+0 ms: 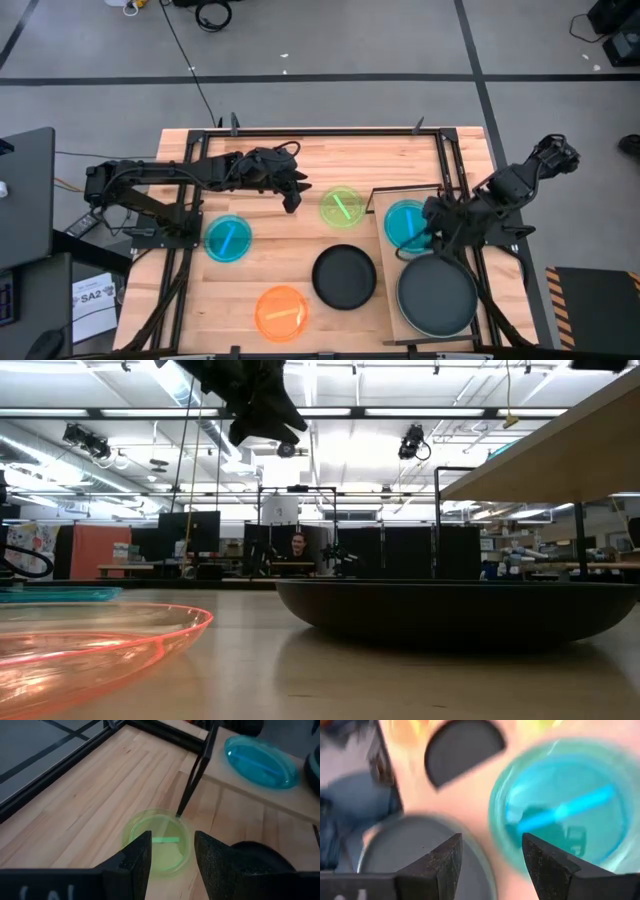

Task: Place and stack plates onto a shelf
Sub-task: Stack the blue plate on top of the blue plate on the shelf

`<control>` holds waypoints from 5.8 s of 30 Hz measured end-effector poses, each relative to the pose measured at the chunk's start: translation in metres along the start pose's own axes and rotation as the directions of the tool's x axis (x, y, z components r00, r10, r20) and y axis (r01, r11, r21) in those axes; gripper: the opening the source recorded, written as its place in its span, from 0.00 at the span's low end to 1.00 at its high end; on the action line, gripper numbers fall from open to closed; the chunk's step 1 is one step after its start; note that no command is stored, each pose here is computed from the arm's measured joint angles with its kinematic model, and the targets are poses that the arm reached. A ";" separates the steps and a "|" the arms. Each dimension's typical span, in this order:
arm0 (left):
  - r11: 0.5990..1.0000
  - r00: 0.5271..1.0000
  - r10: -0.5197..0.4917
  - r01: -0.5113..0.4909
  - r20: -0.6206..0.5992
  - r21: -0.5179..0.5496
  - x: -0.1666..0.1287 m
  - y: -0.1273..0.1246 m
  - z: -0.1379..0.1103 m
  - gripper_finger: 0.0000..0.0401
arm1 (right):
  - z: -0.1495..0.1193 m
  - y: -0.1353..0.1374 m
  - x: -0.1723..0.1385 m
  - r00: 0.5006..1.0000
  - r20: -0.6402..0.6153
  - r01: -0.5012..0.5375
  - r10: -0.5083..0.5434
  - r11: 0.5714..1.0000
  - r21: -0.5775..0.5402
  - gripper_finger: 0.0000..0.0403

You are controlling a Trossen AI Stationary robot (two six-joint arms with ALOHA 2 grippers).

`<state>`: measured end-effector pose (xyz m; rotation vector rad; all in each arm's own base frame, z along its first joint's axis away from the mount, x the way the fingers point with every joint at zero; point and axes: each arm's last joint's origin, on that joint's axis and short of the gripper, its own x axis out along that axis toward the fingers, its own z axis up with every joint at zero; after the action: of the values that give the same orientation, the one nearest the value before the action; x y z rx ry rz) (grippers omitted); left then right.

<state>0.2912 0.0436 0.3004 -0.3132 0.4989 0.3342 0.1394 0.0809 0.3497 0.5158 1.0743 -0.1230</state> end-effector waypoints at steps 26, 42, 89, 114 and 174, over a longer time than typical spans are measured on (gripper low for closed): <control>0.985 0.791 0.161 -0.090 -0.590 0.148 -0.031 0.031 -0.051 0.39 | 0.174 -0.080 0.037 0.843 0.536 0.122 -0.038 0.985 -0.122 0.52; 0.965 0.516 0.254 -0.082 -0.818 0.248 -0.032 0.057 -0.129 0.39 | 0.221 -0.133 0.101 0.880 0.466 -0.035 0.089 0.992 -0.124 0.52; 0.987 0.302 0.140 -0.118 -0.943 0.108 0.010 0.104 -0.171 0.39 | 0.223 -0.133 0.103 0.876 0.472 -0.044 0.102 0.990 -0.132 0.52; 0.987 0.256 0.135 -0.121 -0.957 0.107 0.013 0.105 -0.176 0.07 | 0.223 -0.133 0.103 0.875 0.472 -0.044 0.102 0.990 -0.133 0.52; 0.948 0.863 0.282 -0.316 -0.420 -0.014 0.012 0.114 0.059 0.02 | 0.217 -0.152 0.102 0.893 0.438 0.075 -0.103 0.994 0.081 0.52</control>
<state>0.2816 0.1709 0.3191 -0.3898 0.9608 0.5991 0.3119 -0.1369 0.2901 0.4647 0.6471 -0.3399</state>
